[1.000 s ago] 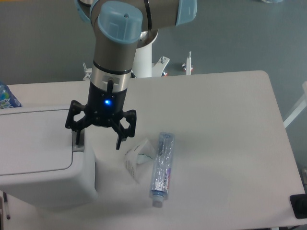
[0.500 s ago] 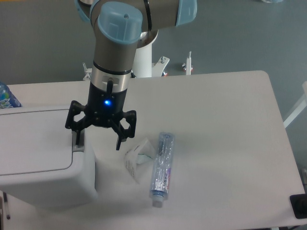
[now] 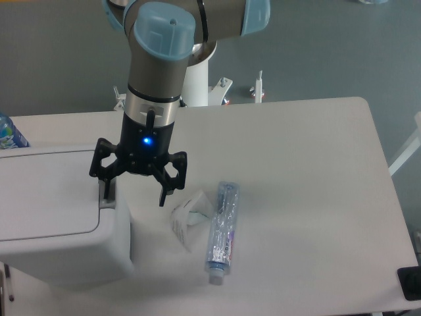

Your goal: Open the trash can

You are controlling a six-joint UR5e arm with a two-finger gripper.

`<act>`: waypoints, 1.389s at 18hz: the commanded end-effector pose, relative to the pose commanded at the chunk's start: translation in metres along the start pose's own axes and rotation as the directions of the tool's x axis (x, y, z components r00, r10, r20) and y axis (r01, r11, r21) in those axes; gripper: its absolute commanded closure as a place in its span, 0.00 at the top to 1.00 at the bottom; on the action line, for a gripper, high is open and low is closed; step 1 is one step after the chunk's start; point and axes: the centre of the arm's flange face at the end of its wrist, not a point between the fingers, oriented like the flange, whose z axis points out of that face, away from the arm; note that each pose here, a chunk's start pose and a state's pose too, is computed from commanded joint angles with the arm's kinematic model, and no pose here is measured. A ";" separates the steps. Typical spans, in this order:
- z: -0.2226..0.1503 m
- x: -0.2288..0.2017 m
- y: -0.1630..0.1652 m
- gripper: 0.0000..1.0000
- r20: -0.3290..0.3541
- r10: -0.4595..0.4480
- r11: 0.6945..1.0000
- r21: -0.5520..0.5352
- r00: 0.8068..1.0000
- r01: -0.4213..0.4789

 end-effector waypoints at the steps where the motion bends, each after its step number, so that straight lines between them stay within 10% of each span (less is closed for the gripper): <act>1: -0.001 0.000 0.000 1.00 0.000 0.001 1.000 0.001 1.000 -0.001; 25: 0.004 -0.003 0.001 1.00 0.002 -0.002 1.000 -0.003 1.000 0.002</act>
